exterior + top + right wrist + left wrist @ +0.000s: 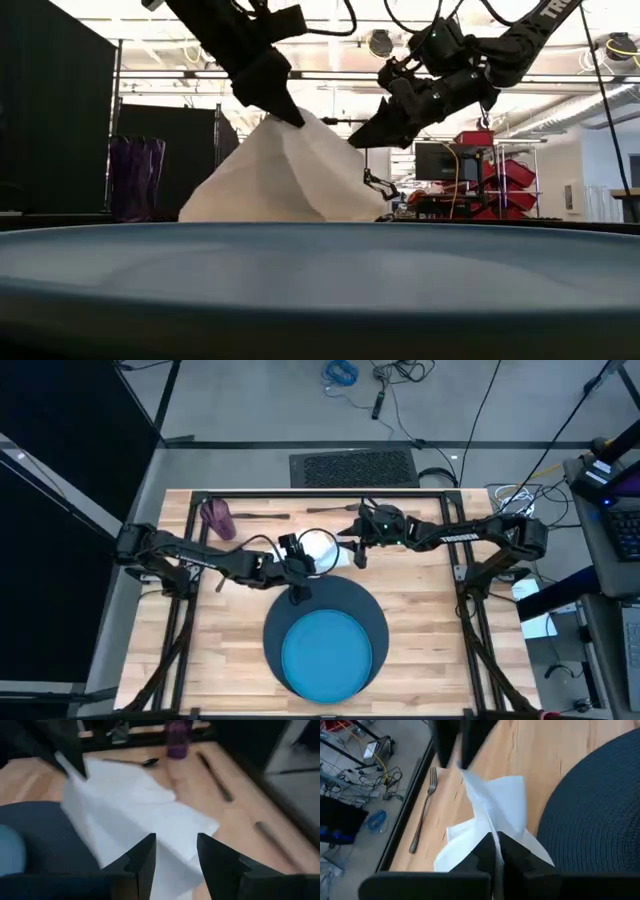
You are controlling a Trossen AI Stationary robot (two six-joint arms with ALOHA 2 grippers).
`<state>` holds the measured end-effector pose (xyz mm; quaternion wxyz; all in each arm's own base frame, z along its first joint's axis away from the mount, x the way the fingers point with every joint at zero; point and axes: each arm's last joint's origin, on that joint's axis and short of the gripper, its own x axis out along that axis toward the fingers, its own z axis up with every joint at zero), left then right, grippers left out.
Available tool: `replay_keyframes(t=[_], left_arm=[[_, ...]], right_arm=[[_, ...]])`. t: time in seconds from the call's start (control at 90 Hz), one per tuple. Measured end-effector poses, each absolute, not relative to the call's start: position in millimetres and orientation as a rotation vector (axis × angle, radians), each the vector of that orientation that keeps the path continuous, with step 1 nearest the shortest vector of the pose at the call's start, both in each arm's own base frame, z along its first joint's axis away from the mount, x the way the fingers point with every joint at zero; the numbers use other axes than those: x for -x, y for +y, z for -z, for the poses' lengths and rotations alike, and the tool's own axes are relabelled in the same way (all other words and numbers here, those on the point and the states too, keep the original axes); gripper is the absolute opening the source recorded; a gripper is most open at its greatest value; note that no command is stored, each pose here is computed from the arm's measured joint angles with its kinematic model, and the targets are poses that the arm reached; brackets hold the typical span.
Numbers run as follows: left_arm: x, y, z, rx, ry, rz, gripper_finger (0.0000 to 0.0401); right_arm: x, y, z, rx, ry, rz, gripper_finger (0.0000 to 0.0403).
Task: Set table place
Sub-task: Fold the white table napkin
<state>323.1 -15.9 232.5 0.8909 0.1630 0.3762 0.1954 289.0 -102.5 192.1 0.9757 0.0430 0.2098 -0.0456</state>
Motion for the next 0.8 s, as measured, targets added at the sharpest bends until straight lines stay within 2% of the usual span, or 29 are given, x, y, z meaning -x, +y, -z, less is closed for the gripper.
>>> replay_keyframes(t=[0.4, 0.678, 0.744, 0.8], left_arm=[[-324.2, -17.3, -233.7, -0.335, 0.763, -0.407, 0.0000], [-324.4, -17.9, -233.9, -0.334, 0.759, -0.406, 0.0000], [-324.3, -18.2, -233.7, -0.335, 0.760, -0.404, 0.0000], [-324.2, -18.2, -233.6, -0.335, 0.761, -0.404, 0.0000]], right_arm=[[-288.6, -100.3, -187.5, -0.094, 0.458, 0.055, 0.0130], [-297.6, -102.8, -167.7, -0.093, 0.480, 0.055, 0.0129], [-300.8, -104.0, -163.9, -0.083, 0.465, 0.057, 0.0120], [-302.2, -104.5, -160.6, -0.073, 0.465, 0.052, 0.0097]])
